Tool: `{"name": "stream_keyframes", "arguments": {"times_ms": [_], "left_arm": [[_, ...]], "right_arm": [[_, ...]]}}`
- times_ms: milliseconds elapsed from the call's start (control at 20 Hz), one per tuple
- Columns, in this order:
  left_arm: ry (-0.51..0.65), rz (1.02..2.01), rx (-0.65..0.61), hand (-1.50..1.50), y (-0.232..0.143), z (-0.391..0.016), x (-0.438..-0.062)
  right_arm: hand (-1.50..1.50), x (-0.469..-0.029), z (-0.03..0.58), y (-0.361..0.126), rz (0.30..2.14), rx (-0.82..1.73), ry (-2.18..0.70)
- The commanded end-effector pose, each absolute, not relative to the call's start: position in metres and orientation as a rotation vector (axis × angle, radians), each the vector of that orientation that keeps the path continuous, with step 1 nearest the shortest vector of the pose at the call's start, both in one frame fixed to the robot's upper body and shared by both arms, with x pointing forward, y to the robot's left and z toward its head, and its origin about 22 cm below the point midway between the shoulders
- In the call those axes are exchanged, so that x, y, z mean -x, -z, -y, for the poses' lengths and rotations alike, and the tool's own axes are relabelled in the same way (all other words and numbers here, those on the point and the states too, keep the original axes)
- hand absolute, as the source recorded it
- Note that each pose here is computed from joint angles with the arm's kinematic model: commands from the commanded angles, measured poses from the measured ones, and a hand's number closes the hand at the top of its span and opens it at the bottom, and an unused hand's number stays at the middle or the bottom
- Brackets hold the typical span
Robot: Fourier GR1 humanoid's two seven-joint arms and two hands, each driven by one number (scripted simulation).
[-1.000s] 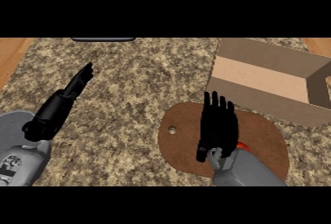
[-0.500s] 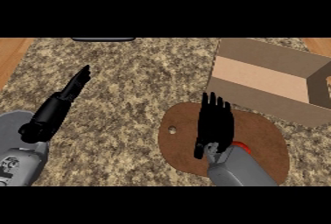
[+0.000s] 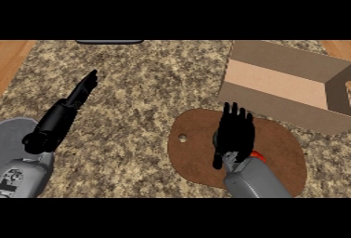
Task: Pick the squash from the cutting board and place it in the cardboard box
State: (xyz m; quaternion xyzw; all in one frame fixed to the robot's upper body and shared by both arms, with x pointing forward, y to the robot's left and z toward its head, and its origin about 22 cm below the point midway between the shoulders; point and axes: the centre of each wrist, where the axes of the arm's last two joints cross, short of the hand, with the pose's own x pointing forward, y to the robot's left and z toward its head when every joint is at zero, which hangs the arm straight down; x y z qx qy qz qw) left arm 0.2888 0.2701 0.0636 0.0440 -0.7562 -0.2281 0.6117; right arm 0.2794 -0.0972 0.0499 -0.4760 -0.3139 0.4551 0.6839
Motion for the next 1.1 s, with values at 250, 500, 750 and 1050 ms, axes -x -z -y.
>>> {"name": "stream_keyframes", "arguments": {"times_ms": [250, 500, 750, 1050], "left_arm": [[0.528, 1.740, -0.096, 0.00, -0.056, -0.279, -0.287], [0.541, 1.750, -0.095, 0.00, -0.075, -0.255, -0.297], [0.527, 1.757, -0.083, 0.00, -0.071, -0.272, -0.292], [0.549, 1.769, -0.058, 0.00, -0.074, -0.256, -0.300]], "right_arm": [[1.50, -0.280, 0.099, -0.037, 0.624, 1.095, -1.069], [1.50, -0.282, 0.101, -0.027, 0.735, 1.178, -1.107], [1.50, -0.262, 0.094, -0.021, 1.006, 0.996, -1.381], [1.50, -0.230, 0.049, -0.048, 1.525, 0.395, -1.817]]}}
